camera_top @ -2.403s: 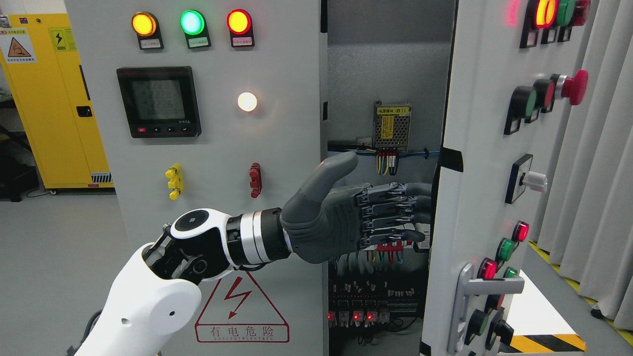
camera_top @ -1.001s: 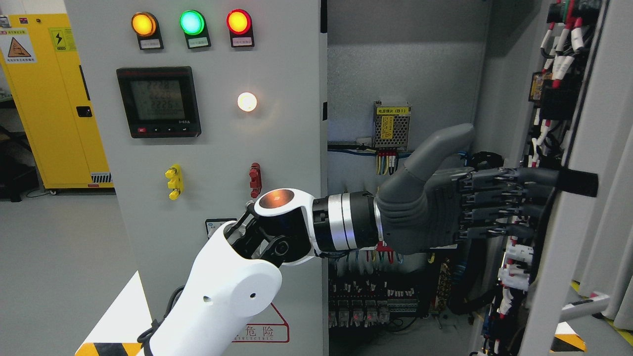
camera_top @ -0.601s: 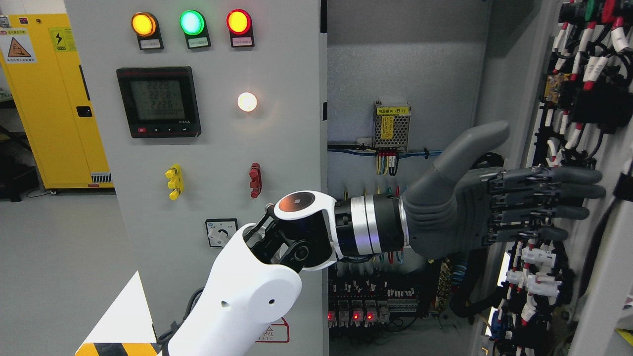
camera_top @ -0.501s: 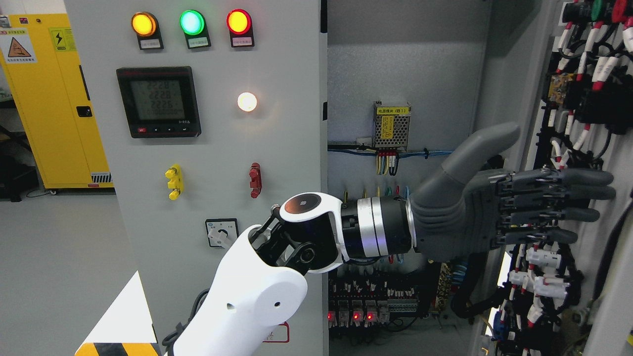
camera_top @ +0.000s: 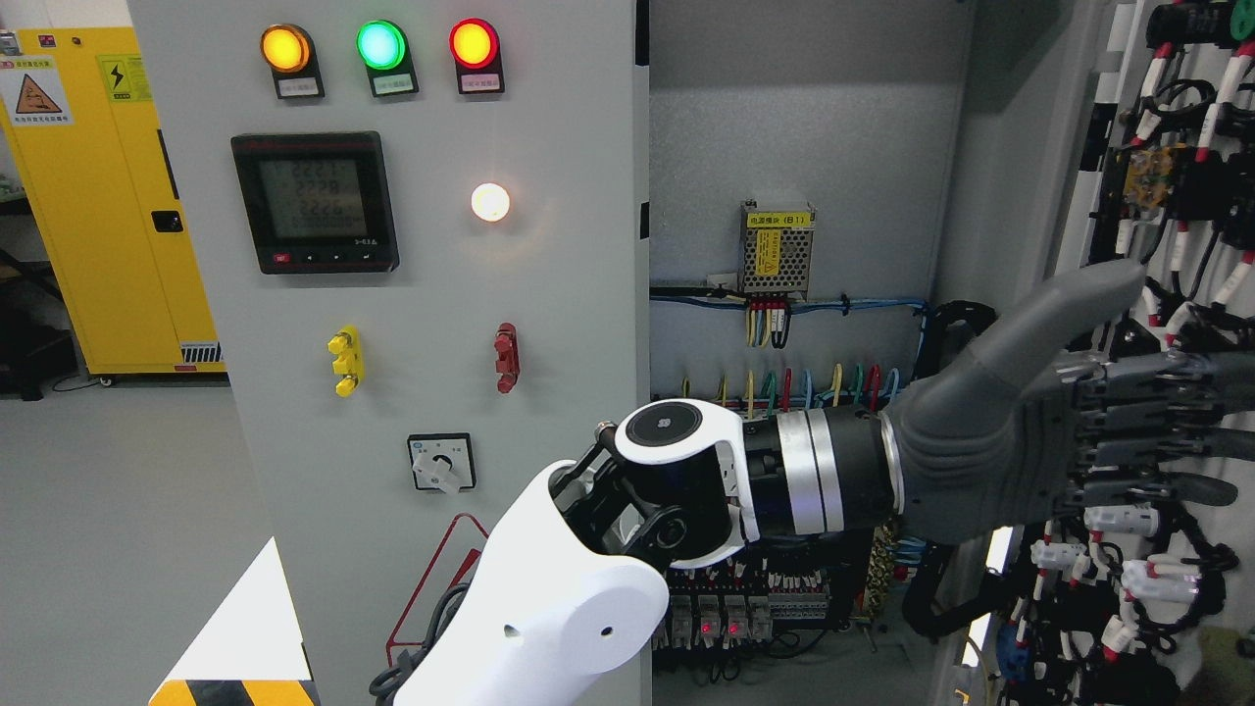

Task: Open door with both hands
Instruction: 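Push the switch-covered door outward with the left hand to swing it open, then withdraw the left hand down and out of view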

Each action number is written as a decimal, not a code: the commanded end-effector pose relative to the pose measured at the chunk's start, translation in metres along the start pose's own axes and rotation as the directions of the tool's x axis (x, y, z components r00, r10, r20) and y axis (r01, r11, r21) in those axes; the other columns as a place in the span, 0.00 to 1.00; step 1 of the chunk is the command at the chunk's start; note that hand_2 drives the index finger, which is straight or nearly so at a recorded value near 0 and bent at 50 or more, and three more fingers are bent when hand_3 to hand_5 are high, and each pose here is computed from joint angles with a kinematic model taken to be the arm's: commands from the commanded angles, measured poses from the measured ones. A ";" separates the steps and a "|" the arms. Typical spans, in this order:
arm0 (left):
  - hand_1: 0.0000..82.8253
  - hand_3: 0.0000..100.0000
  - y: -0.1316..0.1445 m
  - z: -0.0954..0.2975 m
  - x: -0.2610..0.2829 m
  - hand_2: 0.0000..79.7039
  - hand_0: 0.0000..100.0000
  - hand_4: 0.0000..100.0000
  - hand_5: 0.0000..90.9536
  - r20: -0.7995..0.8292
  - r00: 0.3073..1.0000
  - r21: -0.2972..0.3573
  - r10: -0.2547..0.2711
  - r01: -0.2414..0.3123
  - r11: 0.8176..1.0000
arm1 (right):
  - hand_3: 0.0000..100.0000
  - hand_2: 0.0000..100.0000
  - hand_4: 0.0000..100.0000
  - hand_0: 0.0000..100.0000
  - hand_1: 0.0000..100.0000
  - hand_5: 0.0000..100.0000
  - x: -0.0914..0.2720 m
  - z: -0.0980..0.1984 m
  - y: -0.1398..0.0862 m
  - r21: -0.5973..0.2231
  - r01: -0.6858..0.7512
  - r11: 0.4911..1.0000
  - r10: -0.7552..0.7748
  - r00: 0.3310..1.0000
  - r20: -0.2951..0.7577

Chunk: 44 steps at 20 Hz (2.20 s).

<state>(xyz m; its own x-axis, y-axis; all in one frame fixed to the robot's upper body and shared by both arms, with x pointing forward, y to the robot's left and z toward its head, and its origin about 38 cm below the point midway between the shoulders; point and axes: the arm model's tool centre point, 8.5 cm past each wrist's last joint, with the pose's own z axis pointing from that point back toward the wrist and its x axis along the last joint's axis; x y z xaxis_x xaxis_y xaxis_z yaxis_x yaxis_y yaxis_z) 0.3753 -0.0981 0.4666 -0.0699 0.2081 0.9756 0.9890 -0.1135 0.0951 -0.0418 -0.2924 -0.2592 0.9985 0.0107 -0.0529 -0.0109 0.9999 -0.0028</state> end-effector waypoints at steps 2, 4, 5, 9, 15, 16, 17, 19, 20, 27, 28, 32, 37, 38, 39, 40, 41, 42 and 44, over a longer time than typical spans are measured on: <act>0.00 0.00 -0.010 -0.028 -0.016 0.00 0.00 0.00 0.00 -0.058 0.998 0.019 -0.011 0.012 1.000 | 0.00 0.00 0.00 0.20 0.12 0.00 0.000 0.000 0.000 0.000 0.001 1.000 -0.001 1.000 0.000; 0.00 0.00 -0.007 -0.030 -0.018 0.00 0.00 0.00 0.00 -0.067 0.998 0.034 -0.011 0.013 0.999 | 0.00 0.00 0.00 0.20 0.12 0.00 0.000 0.000 0.000 0.000 -0.001 1.000 0.001 1.000 0.000; 0.00 0.00 -0.007 -0.032 -0.018 0.00 0.00 0.00 0.00 -0.071 0.997 0.032 -0.017 0.019 0.999 | 0.00 0.00 0.00 0.20 0.12 0.00 0.000 0.000 0.000 0.000 -0.001 1.000 0.001 1.000 0.000; 0.00 0.00 -0.007 -0.039 -0.011 0.00 0.00 0.00 0.00 -0.064 0.998 0.017 -0.024 0.026 1.000 | 0.00 0.00 0.00 0.20 0.12 0.00 0.000 0.000 0.000 0.000 -0.001 1.000 0.001 1.000 0.000; 0.00 0.00 -0.011 -0.040 -0.008 0.00 0.00 0.00 0.00 -0.059 0.998 0.002 -0.025 0.025 1.000 | 0.00 0.00 0.00 0.20 0.12 0.00 0.000 0.000 -0.001 -0.001 -0.001 1.000 0.001 1.000 0.000; 0.00 0.00 -0.011 -0.040 -0.008 0.00 0.00 0.00 0.00 -0.058 0.998 0.001 -0.022 0.022 1.000 | 0.00 0.00 0.00 0.20 0.12 0.00 0.000 0.000 -0.001 -0.001 0.001 1.000 -0.001 1.000 0.000; 0.00 0.00 -0.011 -0.041 -0.008 0.00 0.00 0.00 0.00 -0.058 0.998 -0.001 -0.020 0.020 1.000 | 0.00 0.00 0.00 0.20 0.12 0.00 0.000 0.000 0.000 0.000 0.001 1.000 -0.001 1.000 0.000; 0.00 0.00 -0.013 -0.042 -0.009 0.00 0.00 0.00 0.00 -0.060 0.998 -0.008 -0.022 0.022 1.000 | 0.00 0.00 0.00 0.20 0.12 0.00 0.000 0.000 0.000 0.000 -0.001 1.000 0.001 1.000 0.000; 0.00 0.00 -0.014 -0.043 -0.009 0.00 0.00 0.00 0.00 -0.061 0.998 -0.011 -0.024 0.023 1.000 | 0.00 0.00 0.00 0.20 0.12 0.00 0.000 0.000 0.000 0.000 0.001 1.000 -0.001 1.000 0.000; 0.00 0.00 -0.017 -0.045 -0.002 0.00 0.00 0.00 0.00 -0.043 0.999 -0.022 -0.033 0.032 0.999 | 0.00 0.00 0.00 0.20 0.12 0.00 0.000 0.000 0.000 0.000 0.001 1.000 -0.001 1.000 0.000; 0.00 0.00 -0.017 -0.045 -0.002 0.00 0.00 0.00 0.00 -0.042 0.999 -0.022 -0.033 0.032 0.999 | 0.00 0.00 0.00 0.20 0.12 0.00 -0.001 0.000 0.000 0.000 0.001 1.000 -0.001 1.000 -0.001; 0.00 0.00 -0.017 -0.044 -0.002 0.00 0.00 0.00 0.00 -0.041 0.999 -0.025 -0.028 0.027 0.999 | 0.00 0.00 0.00 0.20 0.12 0.00 0.000 0.000 0.000 0.000 0.001 1.000 -0.001 1.000 0.000; 0.00 0.00 -0.016 -0.027 -0.004 0.00 0.00 0.00 0.00 0.004 1.000 -0.011 0.018 -0.018 1.000 | 0.00 0.00 0.00 0.20 0.12 0.00 0.000 0.000 0.000 0.000 -0.001 1.000 0.001 1.000 0.000; 0.00 0.00 -0.012 -0.019 -0.001 0.00 0.00 0.00 0.00 0.018 0.999 0.006 0.033 -0.033 0.999 | 0.00 0.00 0.00 0.20 0.12 0.00 0.000 0.000 0.000 0.000 0.001 1.000 -0.001 1.000 0.000; 0.00 0.00 -0.006 -0.009 0.001 0.00 0.00 0.00 0.00 0.027 0.999 0.029 0.039 -0.040 0.999 | 0.00 0.00 0.00 0.20 0.12 0.00 0.000 0.000 0.000 0.000 -0.001 1.000 0.001 1.000 0.000; 0.00 0.00 0.003 0.009 0.000 0.00 0.00 0.00 0.00 0.031 0.999 0.067 0.043 -0.045 0.997 | 0.00 0.00 0.00 0.20 0.12 0.00 0.000 0.000 0.000 0.000 0.001 1.000 -0.001 1.000 0.000; 0.00 0.00 0.008 0.026 -0.002 0.00 0.00 0.00 0.00 0.025 0.999 0.097 0.030 -0.032 0.995 | 0.00 0.00 0.00 0.20 0.12 0.00 0.000 0.000 0.000 0.000 -0.001 1.000 0.001 1.000 0.000; 0.00 0.00 0.012 0.043 -0.008 0.00 0.00 0.00 0.00 0.015 1.000 0.125 0.027 -0.029 0.992 | 0.00 0.00 0.00 0.20 0.12 0.00 0.000 0.000 0.000 0.000 -0.001 1.000 0.001 1.000 -0.001; 0.00 0.00 0.014 0.078 -0.030 0.00 0.00 0.00 0.00 -0.002 0.999 0.177 0.037 -0.036 0.984 | 0.00 0.00 0.00 0.20 0.12 0.00 0.000 0.000 0.000 0.000 0.001 1.000 -0.001 1.000 0.000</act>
<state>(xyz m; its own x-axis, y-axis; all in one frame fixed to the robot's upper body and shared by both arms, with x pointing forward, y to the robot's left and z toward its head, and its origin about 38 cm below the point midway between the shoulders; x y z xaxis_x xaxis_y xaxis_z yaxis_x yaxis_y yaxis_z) 0.3742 -0.1069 0.4468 -0.0168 0.1762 0.9842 0.9962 -0.0806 0.0315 -0.0418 -0.2924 -0.2592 0.9985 0.0108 -0.0539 -0.0109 0.9999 -0.0028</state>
